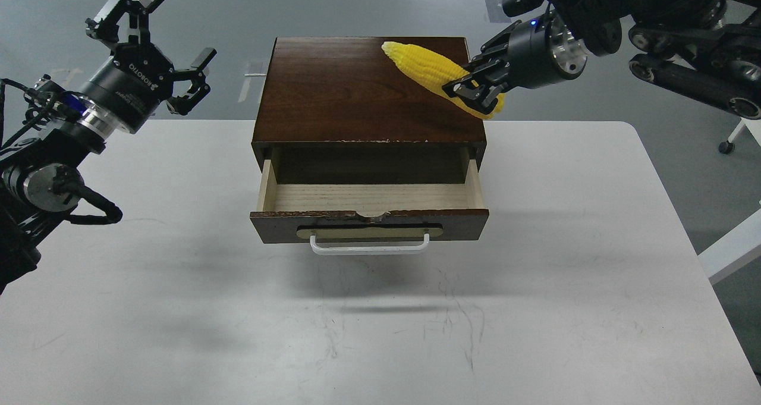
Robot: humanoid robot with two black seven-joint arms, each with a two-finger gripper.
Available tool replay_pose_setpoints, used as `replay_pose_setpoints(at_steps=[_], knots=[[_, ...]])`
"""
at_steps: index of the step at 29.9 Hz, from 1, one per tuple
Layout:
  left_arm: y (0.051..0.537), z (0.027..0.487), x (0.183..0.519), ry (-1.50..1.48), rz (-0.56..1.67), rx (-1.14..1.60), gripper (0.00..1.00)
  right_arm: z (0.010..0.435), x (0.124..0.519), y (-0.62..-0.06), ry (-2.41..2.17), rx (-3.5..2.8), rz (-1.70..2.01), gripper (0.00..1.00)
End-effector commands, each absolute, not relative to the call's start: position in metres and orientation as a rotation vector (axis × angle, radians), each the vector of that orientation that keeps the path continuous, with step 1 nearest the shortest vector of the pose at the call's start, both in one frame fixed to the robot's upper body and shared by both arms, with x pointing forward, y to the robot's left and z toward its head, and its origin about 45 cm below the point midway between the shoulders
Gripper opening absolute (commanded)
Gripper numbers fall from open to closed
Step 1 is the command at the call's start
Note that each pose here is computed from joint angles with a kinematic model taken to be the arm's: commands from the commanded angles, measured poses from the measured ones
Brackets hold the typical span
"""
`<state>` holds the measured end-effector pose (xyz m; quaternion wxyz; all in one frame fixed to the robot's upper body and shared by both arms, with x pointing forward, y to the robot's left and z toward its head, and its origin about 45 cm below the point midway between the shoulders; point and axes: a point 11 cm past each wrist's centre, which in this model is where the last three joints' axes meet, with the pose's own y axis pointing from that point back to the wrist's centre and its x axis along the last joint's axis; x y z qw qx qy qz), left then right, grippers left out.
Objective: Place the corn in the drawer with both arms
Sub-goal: 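Lift the corn with the right gripper and carry it over the box, then lower the corn into the open drawer with the right gripper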
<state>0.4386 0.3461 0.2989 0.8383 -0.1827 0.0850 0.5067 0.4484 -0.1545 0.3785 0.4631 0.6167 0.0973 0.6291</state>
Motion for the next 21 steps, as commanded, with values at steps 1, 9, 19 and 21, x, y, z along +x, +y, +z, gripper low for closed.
replay_pose_setpoints(at_steps=[1, 9, 19, 21], knots=[[0.348, 0.3, 0.438, 0.177, 1.075, -0.385, 0.98, 0.379, 0.441, -0.113, 0.336, 1.461, 1.669, 0.01], [0.35, 0.301, 0.438, 0.173, 1.077, -0.383, 0.98, 0.368, 0.42, -0.068, 0.474, 1.437, 1.771, 0.01], [0.351, 0.303, 0.438, 0.169, 1.077, -0.383, 0.99, 0.336, 0.396, -0.066, 0.621, 1.445, 1.765, 0.01], [0.351, 0.303, 0.438, 0.168, 1.078, -0.383, 0.98, 0.332, 0.395, -0.069, 0.635, 1.433, 1.764, 0.01]])
